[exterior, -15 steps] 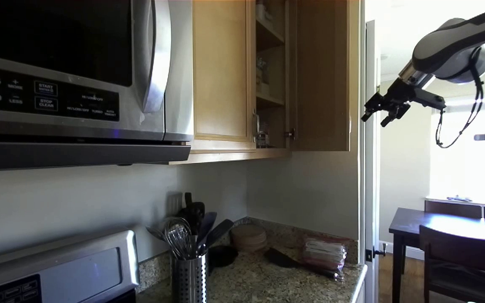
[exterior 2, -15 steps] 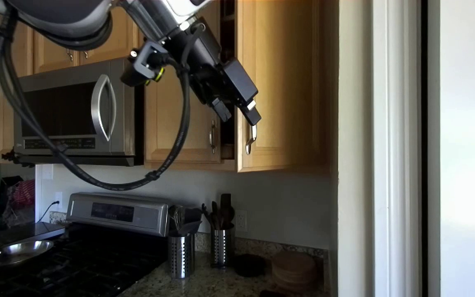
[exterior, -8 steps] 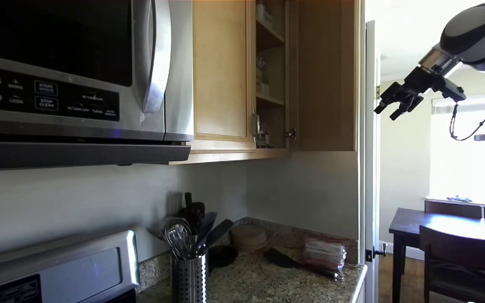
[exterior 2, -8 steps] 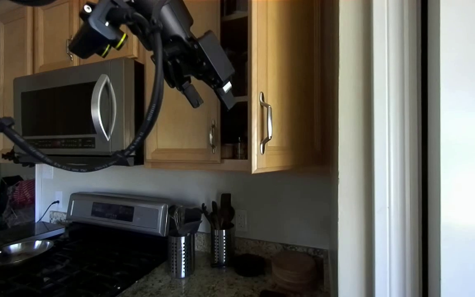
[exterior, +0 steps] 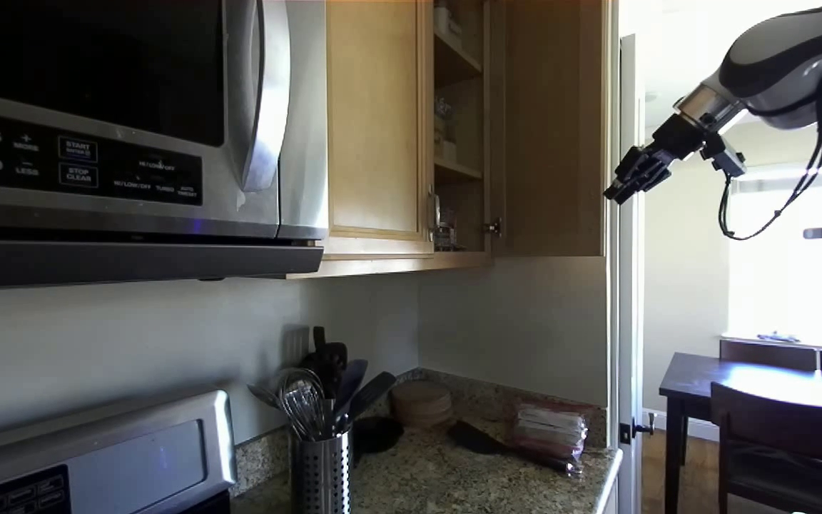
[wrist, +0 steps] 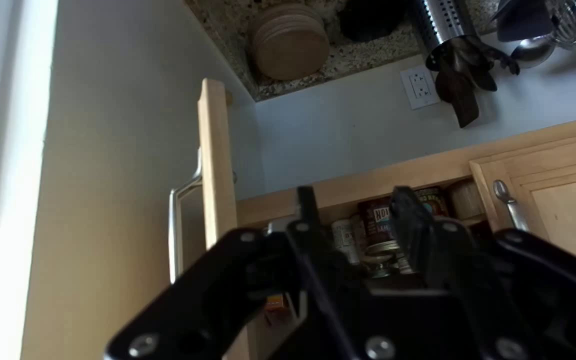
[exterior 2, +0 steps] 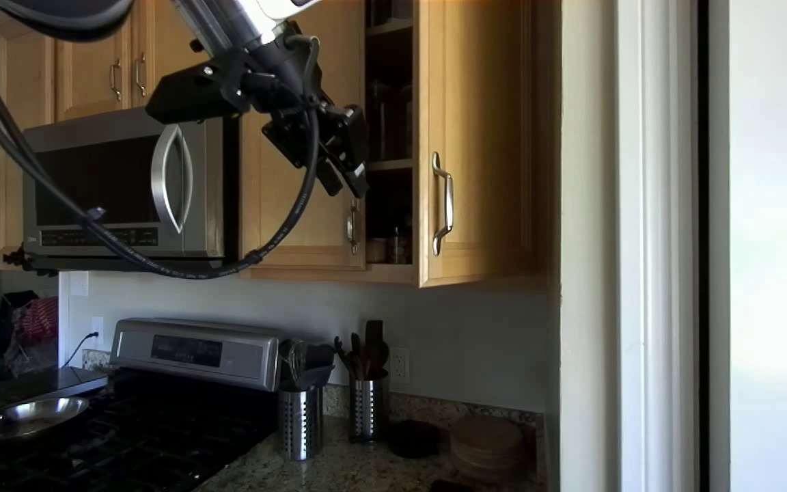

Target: Open the cabinet door

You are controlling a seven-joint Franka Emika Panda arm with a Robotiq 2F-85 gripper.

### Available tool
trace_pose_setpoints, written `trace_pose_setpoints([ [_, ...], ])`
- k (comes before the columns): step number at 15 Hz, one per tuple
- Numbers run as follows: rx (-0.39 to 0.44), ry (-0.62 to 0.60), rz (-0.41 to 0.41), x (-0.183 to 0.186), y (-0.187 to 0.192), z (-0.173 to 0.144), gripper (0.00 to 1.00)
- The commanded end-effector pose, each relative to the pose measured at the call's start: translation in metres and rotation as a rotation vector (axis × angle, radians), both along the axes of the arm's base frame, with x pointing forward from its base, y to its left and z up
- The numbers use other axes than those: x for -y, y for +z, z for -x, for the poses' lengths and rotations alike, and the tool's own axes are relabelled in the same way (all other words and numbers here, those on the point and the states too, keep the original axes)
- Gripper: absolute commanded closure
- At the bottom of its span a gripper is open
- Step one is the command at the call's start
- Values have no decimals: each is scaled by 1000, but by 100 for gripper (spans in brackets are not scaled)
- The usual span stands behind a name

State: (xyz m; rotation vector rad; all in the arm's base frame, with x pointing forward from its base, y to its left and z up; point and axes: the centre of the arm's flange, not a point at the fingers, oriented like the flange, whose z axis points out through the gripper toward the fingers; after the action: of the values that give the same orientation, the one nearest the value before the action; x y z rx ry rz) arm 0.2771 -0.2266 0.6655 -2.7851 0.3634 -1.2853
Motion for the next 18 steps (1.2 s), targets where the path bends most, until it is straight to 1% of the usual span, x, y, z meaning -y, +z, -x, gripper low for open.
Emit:
trace_pose_setpoints([
  [1, 32, 32, 21, -6, -2, -29, 87],
  [2, 44, 28, 34, -8, -2, -36, 92],
  [3, 77, -4, 69, -10, -3, -43, 94],
  [6, 125, -39, 122, -10, 0, -59, 98],
  [7, 141, -49, 140, -9, 0, -63, 95],
  [10, 175, -90, 193, -2, -4, -75, 94],
  [11, 181, -103, 210, 2, -6, -78, 92],
  [14, 183, -157, 266, 21, -17, -86, 94],
  [18, 166, -230, 331, 50, -29, -90, 93],
])
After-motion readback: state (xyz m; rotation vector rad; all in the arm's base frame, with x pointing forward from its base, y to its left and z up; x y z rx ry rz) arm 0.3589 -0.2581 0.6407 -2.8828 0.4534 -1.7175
